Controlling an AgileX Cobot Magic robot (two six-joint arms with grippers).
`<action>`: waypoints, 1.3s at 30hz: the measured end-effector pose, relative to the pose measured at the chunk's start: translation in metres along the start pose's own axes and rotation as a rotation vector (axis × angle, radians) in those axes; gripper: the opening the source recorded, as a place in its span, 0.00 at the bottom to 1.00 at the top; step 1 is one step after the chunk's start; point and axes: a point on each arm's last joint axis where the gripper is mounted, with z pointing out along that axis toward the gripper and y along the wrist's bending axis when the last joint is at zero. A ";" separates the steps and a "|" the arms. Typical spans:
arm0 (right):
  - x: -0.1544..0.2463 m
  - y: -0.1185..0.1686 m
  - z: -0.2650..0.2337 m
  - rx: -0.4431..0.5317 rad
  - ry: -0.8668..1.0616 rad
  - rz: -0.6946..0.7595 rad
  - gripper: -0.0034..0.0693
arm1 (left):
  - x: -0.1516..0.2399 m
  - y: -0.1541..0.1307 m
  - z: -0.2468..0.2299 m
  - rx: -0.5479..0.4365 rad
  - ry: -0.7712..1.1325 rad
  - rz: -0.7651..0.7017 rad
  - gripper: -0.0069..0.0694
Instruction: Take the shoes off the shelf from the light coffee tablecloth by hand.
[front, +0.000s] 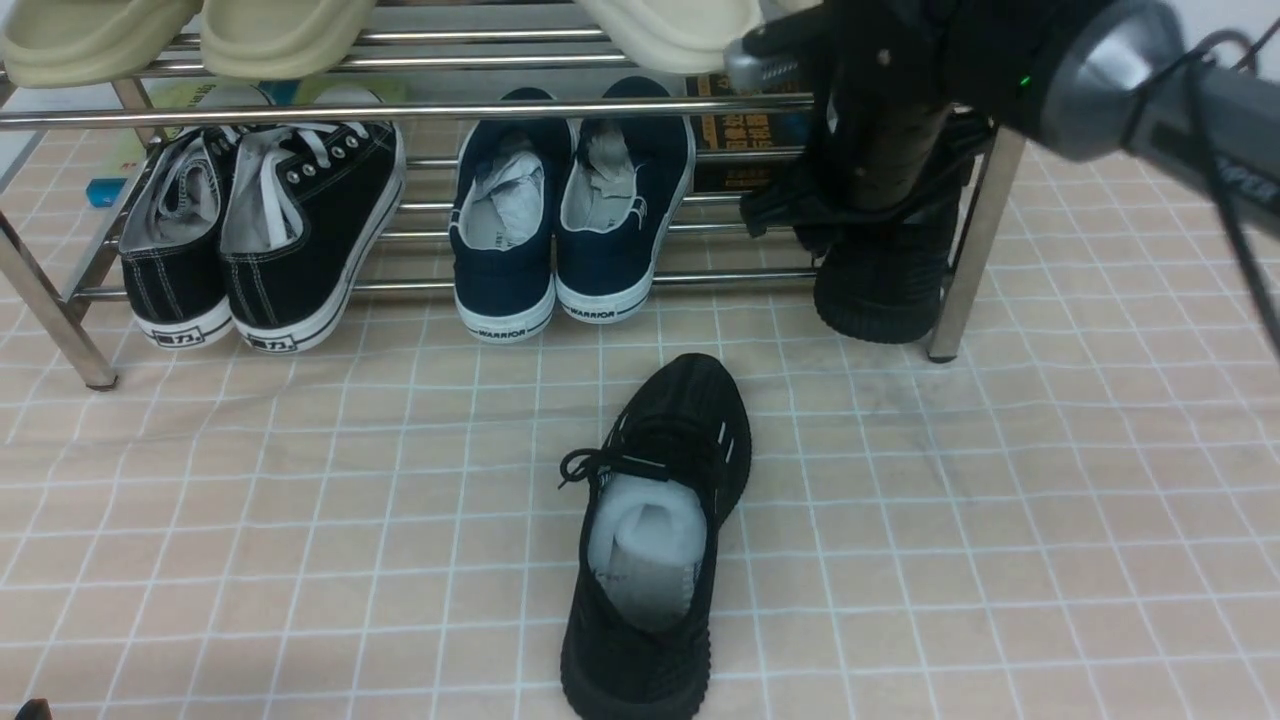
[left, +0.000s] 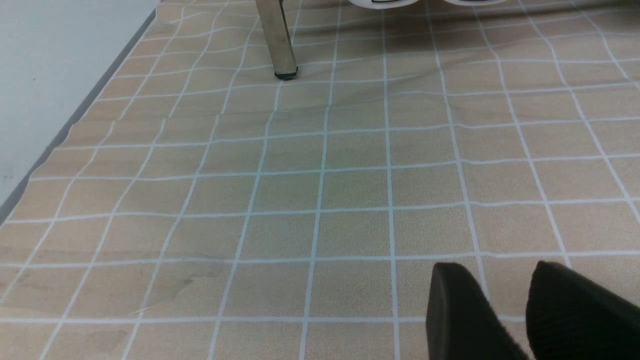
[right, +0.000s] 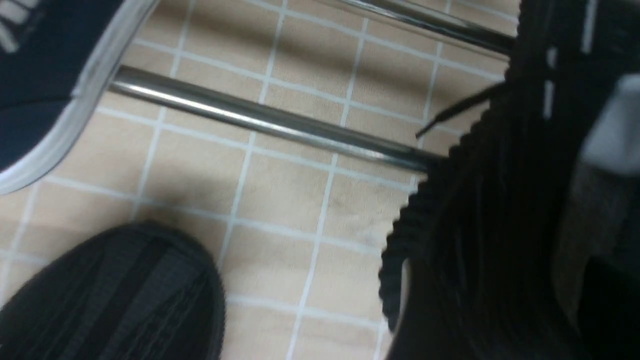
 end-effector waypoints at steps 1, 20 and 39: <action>0.000 0.001 0.004 0.007 -0.005 -0.008 0.62 | 0.000 0.000 0.000 0.000 0.000 0.000 0.40; 0.011 0.008 0.015 0.024 0.110 -0.138 0.05 | 0.000 0.000 0.000 0.000 0.000 0.000 0.40; 0.071 0.019 -0.152 -0.272 0.085 -0.140 0.05 | 0.000 0.000 0.000 0.000 0.000 0.000 0.40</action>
